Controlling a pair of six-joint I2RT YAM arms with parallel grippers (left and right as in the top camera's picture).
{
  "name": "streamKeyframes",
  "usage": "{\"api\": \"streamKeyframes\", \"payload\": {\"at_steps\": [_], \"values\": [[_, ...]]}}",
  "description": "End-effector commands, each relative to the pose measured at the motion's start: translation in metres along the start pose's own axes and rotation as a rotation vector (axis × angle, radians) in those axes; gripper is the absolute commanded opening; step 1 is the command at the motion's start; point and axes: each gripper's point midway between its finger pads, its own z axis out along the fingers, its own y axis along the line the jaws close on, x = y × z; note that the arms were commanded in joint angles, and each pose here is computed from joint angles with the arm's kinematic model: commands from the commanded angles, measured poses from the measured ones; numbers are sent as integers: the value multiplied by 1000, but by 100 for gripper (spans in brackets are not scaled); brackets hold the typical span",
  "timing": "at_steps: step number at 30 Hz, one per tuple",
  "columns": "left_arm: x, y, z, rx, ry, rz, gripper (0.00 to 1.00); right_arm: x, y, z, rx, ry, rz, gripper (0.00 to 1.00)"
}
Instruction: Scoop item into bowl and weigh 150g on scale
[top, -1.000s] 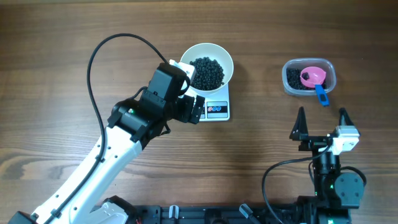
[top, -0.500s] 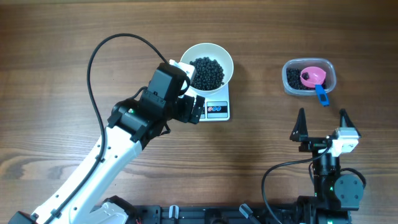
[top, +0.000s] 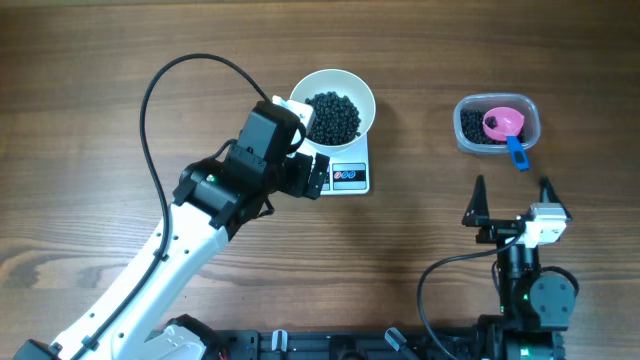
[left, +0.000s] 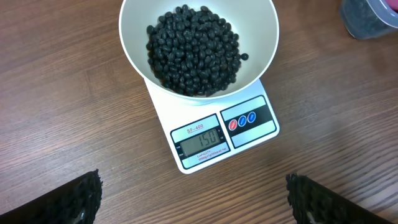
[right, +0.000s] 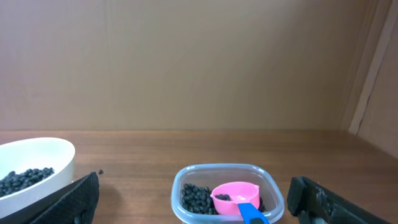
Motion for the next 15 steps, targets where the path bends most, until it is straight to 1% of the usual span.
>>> {"api": "streamKeyframes", "payload": {"at_steps": [1,4,8,15], "values": [[-5,-2,-1,9,-7,9,100,10,-3,1,19,-2,-11,100],[-5,-2,-1,9,-8,9,100,9,-4,1,27,-4,-26,100],[-5,-2,-1,9,-8,9,100,11,-4,1,25,6,-92,100],[-5,-2,-1,9,-7,9,100,28,1,0,-7,71,-91,100]]}}
